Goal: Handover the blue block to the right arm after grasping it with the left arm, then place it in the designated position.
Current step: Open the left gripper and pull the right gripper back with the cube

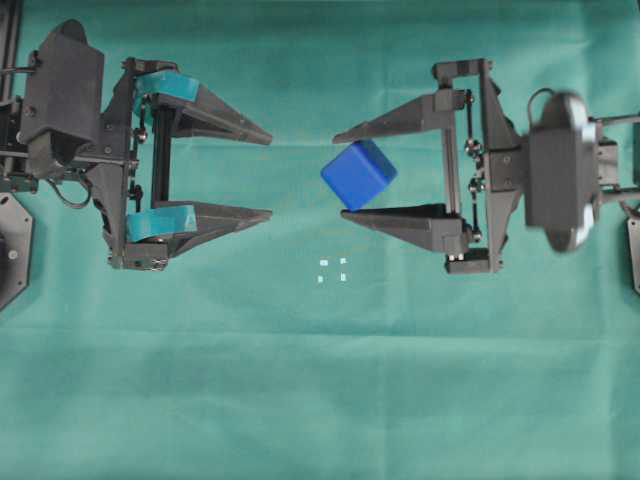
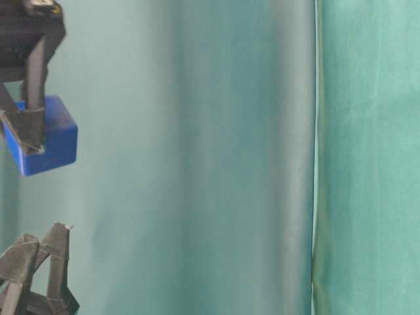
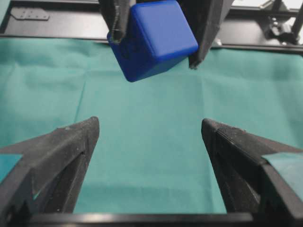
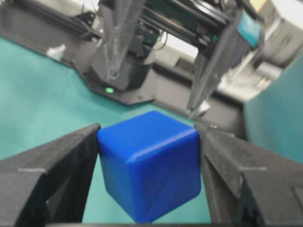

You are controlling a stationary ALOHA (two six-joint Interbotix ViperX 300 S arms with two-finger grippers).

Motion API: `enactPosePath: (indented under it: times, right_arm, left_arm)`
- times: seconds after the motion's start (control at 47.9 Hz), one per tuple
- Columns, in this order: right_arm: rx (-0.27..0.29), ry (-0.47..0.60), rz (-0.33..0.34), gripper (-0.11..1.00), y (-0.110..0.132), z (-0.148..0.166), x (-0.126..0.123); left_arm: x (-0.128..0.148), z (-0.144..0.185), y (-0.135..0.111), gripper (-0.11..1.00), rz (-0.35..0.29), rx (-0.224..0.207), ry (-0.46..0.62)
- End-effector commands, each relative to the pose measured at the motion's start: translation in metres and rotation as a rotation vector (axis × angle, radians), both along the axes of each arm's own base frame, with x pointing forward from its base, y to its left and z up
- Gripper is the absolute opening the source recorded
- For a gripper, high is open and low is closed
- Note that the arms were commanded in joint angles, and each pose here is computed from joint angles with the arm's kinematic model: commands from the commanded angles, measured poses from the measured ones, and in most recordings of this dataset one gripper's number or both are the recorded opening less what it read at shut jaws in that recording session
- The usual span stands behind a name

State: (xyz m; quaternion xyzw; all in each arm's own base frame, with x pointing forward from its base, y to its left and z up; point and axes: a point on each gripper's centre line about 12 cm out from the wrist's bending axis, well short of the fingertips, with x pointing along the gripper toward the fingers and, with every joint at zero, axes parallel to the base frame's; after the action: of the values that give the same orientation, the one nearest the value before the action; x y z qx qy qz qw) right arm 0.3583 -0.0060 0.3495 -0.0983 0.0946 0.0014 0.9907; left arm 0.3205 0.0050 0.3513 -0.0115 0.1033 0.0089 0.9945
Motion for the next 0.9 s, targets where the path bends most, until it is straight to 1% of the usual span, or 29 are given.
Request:
enactPosePath:
  times: [0.0, 0.042, 0.125, 0.877]
  right_arm:
    - [0.082, -0.01, -0.023, 0.65, 0.001, 0.0114, -0.0047]
    - [0.114, 0.004, -0.038, 0.65, 0.0001, 0.01, -0.0055]
    - [0.152, 0.022, -0.056, 0.65, -0.0002, 0.0096, -0.0061]
    - [0.15, 0.025, -0.06, 0.65, -0.0008, 0.0108, -0.0069]
  left_arm:
    - [-0.0017, 0.0082, 0.001, 1.0, 0.003, 0.002, -0.025]
    - [-0.0017, 0.0082, 0.001, 1.0, 0.003, 0.002, -0.025]
    - [-0.0016, 0.0089, 0.001, 1.0, 0.003, 0.002, -0.026]
    - [0.0, 0.0082, 0.001, 1.0, 0.003, 0.003, -0.023]
